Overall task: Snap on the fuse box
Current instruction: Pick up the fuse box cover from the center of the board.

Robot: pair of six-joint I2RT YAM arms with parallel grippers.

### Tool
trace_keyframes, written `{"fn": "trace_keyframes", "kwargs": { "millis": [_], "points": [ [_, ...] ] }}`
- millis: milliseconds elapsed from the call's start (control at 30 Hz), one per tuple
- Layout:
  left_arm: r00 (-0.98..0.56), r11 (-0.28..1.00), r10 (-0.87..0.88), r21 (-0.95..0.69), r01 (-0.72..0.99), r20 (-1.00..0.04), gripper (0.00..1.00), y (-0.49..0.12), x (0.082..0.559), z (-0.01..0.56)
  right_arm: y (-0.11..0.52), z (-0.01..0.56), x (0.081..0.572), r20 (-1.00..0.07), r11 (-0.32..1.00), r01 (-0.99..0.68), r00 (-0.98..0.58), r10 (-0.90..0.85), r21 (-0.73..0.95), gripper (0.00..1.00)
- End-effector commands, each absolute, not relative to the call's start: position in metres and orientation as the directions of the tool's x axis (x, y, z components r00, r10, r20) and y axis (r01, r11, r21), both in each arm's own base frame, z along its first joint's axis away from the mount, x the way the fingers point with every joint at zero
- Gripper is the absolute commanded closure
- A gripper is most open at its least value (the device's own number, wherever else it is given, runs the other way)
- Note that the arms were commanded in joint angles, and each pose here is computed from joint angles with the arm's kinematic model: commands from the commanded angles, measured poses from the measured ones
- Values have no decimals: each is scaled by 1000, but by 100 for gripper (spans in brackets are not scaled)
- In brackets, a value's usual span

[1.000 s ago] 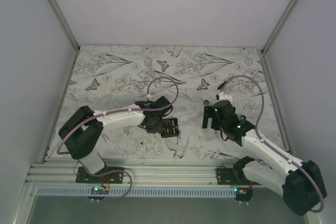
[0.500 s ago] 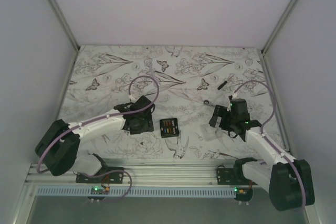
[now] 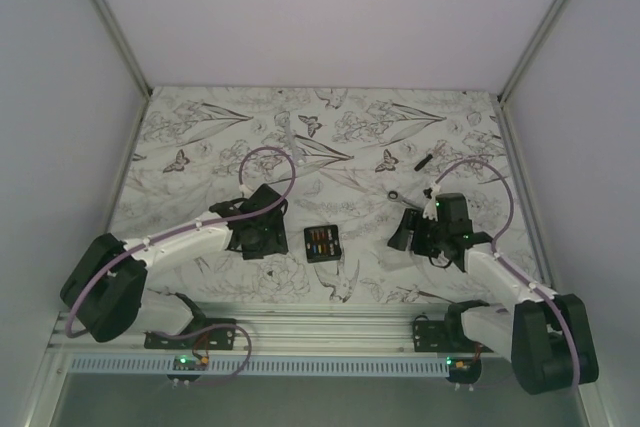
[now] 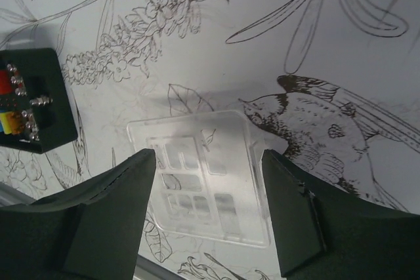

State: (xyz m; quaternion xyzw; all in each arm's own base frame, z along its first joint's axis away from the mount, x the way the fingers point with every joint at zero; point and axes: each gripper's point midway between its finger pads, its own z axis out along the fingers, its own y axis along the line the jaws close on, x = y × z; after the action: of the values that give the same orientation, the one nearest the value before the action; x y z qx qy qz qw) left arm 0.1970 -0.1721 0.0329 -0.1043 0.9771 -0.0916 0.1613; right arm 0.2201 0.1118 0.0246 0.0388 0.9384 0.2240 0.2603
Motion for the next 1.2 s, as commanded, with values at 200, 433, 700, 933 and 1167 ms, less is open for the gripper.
{"fn": "trace_keyframes", "kwargs": {
  "millis": [200, 433, 700, 933, 1167],
  "points": [
    [-932, 962, -224, -220, -164, -286, 38, -168, 192, 32, 127, 34, 206, -482, 920, -100, -870, 104, 379, 13],
    [-936, 959, -223, -236, -160, -273, 35, -170, 190, 33, 144, 34, 201, -479, 902, -164, -876, 52, 399, 18],
    [-938, 958, -221, -240, -157, -269, 35, -170, 188, 33, 170, 41, 193, -485, 811, -249, -873, 48, 529, 39],
    [-941, 955, -224, -249, -160, -254, 35, -171, 185, 31, 182, 30, 187, -451, 764, -287, -892, 6, 577, 42],
    [-943, 953, -225, -257, -160, -244, 35, -172, 183, 30, 189, 22, 180, -431, 715, -318, -902, -26, 623, 52]
  ]
}}
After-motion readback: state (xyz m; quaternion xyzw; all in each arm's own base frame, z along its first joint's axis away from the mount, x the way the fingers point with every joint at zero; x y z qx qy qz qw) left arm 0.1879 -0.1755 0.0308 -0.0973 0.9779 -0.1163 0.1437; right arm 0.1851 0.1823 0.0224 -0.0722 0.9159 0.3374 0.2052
